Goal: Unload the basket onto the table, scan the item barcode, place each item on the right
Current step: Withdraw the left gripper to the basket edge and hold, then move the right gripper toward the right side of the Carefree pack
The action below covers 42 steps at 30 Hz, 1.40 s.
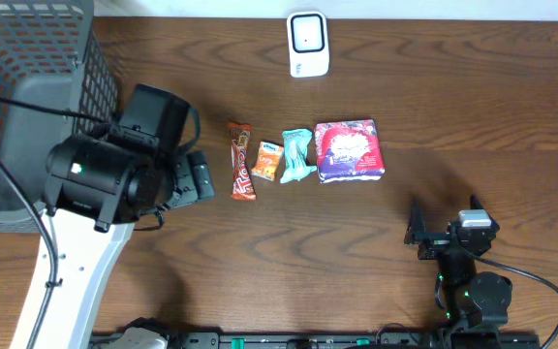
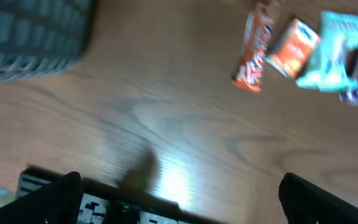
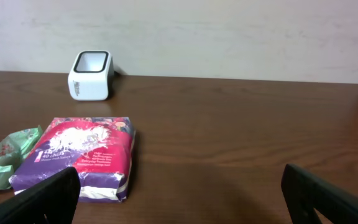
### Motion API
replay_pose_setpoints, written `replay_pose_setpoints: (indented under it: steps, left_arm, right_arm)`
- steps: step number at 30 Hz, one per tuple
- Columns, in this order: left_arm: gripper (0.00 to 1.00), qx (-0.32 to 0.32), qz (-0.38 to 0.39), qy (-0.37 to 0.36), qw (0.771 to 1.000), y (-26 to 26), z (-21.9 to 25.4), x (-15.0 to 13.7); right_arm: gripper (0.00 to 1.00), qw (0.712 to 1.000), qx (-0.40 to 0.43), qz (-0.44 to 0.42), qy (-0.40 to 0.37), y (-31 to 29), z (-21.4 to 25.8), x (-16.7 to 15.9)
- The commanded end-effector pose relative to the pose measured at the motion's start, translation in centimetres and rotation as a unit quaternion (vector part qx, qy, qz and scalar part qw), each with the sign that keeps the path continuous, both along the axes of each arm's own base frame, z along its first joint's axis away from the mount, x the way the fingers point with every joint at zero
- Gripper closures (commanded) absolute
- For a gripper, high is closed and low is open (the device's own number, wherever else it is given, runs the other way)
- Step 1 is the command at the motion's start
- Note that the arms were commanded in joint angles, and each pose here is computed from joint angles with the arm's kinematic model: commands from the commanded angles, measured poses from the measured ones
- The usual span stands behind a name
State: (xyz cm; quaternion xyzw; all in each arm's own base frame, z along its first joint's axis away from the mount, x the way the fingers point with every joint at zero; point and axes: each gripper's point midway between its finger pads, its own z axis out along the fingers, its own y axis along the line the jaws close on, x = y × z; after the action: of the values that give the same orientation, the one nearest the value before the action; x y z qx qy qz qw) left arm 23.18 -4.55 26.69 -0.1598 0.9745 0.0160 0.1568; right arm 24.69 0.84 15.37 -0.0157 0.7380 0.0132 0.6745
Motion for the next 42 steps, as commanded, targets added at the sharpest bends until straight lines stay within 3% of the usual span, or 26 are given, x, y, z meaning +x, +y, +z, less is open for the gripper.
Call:
replay_pose_setpoints:
  steps: [1,14,19,24,30,33,37,42]
  left_arm:
    - [0.00,0.012,0.064,-0.013,0.998,2.0,0.3,0.0]
    - [0.00,0.004,0.186,-0.020,0.982,6.5,0.4,0.3]
    - [0.00,0.003,0.193,-0.020,0.981,6.7,0.4,0.3]
    - [0.01,0.003,0.193,-0.020,0.981,6.7,0.4,0.3]
    - [0.00,0.003,0.193,-0.020,0.981,6.7,0.4,0.3]
    - [0.00,0.003,0.193,-0.020,0.981,6.7,0.4,0.3]
    - [0.00,0.003,0.193,-0.020,0.981,6.7,0.4,0.3]
    - [0.00,0.003,0.193,-0.020,0.981,6.7,0.4,0.3]
  right_arm:
    - [0.01,1.000,0.007,-0.005,0.002,-0.2,-0.1,0.0]
    - [0.01,1.000,0.007,-0.005,0.002,-0.2,-0.1,0.0]
    - [0.01,1.000,0.008,-0.005,0.002,-0.2,-0.1,0.0]
    - [0.01,0.993,0.106,0.049,0.003,2.0,0.3,-0.2]
    - [0.01,0.984,0.167,0.061,0.010,2.5,0.4,-0.3]
    - [0.01,0.967,0.242,0.080,0.021,3.4,0.6,-0.4]
    - [0.01,0.914,0.373,0.147,0.069,6.2,0.9,-1.4]
    - [0.01,0.855,0.492,0.137,0.086,6.3,1.6,-1.4]
